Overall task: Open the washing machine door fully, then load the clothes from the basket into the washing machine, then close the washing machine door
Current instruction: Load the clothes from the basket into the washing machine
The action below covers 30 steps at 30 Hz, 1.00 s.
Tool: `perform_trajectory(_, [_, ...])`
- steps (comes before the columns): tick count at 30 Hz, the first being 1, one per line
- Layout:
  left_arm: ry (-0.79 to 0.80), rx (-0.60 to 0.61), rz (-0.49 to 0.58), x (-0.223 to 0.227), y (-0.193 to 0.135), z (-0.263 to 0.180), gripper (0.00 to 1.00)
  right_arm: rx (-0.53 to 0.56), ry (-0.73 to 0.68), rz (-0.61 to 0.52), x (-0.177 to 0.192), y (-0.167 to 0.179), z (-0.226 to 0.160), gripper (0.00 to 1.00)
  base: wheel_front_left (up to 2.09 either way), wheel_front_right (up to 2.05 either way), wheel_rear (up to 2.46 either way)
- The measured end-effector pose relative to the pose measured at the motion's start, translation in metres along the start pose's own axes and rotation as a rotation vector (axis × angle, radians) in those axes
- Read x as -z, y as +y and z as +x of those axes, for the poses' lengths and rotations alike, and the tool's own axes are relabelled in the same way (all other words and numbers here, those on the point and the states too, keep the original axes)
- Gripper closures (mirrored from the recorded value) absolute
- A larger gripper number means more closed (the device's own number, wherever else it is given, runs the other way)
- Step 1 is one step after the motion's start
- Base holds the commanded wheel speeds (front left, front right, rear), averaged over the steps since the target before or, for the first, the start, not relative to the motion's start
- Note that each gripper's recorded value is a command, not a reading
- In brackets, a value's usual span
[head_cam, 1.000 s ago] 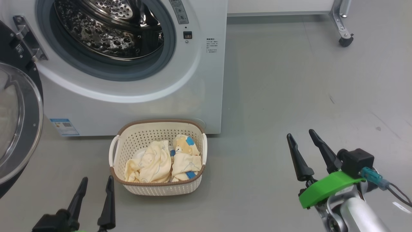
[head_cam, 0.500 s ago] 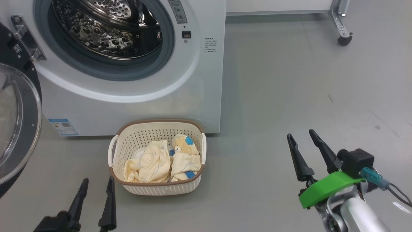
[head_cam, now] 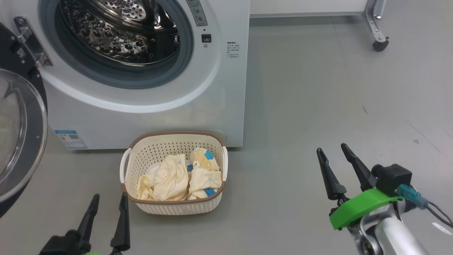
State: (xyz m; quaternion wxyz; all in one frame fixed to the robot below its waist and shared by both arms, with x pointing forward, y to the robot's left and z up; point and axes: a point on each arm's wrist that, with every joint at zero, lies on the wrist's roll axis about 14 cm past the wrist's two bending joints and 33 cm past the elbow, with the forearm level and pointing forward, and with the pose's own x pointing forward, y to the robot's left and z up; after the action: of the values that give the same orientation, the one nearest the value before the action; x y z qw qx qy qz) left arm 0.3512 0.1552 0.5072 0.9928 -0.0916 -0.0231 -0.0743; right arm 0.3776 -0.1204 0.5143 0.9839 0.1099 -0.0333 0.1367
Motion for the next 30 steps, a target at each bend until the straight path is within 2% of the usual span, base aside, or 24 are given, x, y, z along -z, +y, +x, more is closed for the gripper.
perform_trajectory(13, [-0.003,0.008,0.001,0.0008,-0.0011,-0.0008,0.0,0.0,0.006,0.0,0.0019,0.0001,-0.0004,0.0,0.0,0.0,0.0])
perform_trajectory(18, [-0.004,0.021,-0.049,0.001,-0.0039,-0.0002,0.0,0.001,0.01,0.0,0.0033,-0.0003,-0.0004,0.0,0.26,-0.26,0.0])
perform_trajectory(30, [-0.012,-0.017,-0.033,-0.0016,0.0047,-0.0022,0.0,-0.006,0.023,0.002,0.0074,0.0021,-0.0003,0.0,1.39,-1.39,0.0])
